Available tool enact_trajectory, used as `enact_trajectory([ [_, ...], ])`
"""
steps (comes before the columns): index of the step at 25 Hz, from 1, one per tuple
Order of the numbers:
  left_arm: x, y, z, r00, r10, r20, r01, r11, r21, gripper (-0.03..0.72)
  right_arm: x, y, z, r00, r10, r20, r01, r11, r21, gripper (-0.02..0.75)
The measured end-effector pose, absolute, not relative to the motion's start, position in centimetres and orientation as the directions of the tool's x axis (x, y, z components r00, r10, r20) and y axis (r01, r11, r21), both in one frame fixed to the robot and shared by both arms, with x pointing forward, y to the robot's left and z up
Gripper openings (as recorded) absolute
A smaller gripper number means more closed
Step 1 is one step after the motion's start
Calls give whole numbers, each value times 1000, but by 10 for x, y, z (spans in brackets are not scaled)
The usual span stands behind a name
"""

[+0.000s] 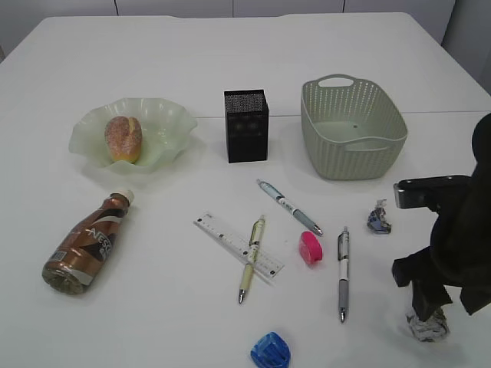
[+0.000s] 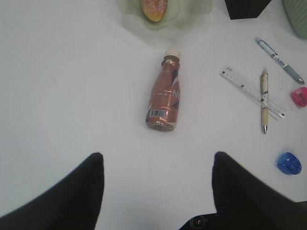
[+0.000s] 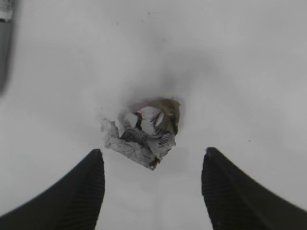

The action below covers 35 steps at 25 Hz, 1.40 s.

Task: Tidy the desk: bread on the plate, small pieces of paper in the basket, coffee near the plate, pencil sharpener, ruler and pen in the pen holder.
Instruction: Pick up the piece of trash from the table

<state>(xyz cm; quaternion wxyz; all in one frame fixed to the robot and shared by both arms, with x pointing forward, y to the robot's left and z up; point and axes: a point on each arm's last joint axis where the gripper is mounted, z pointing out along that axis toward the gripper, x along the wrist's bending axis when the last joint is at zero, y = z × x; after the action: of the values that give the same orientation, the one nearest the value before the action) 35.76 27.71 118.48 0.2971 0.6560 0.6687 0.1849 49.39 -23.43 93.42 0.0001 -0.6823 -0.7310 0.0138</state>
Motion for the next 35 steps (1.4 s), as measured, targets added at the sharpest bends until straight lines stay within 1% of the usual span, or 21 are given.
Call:
enact_trajectory([
  [8,358,277,1185,37,987,-155,768,71,637,506,496,-231,918,-45,999,1,996,45,-74,499],
  [14,358,277,1185,37,987,-155,768,71,637,506,499,-230,916,-45,999,5,998,45,-52,499],
  [21,358,277,1185,37,987,-155,768,71,637,506,499,-230,916,-48,999,4,998,48,-50,499],
  [24,358,277,1185,37,987,-155,768,71,637,506,499,-230,914,-49,999,1,997,49,-59,499],
  [28,358,277,1185,37,987,-155,768,71,637,506,500,-230,903,-52,999,-10,994,51,-101,499],
  [35,358,277,1185,37,987,-155,768,71,637,506,501,-230,902,-57,998,-11,994,56,-91,499],
])
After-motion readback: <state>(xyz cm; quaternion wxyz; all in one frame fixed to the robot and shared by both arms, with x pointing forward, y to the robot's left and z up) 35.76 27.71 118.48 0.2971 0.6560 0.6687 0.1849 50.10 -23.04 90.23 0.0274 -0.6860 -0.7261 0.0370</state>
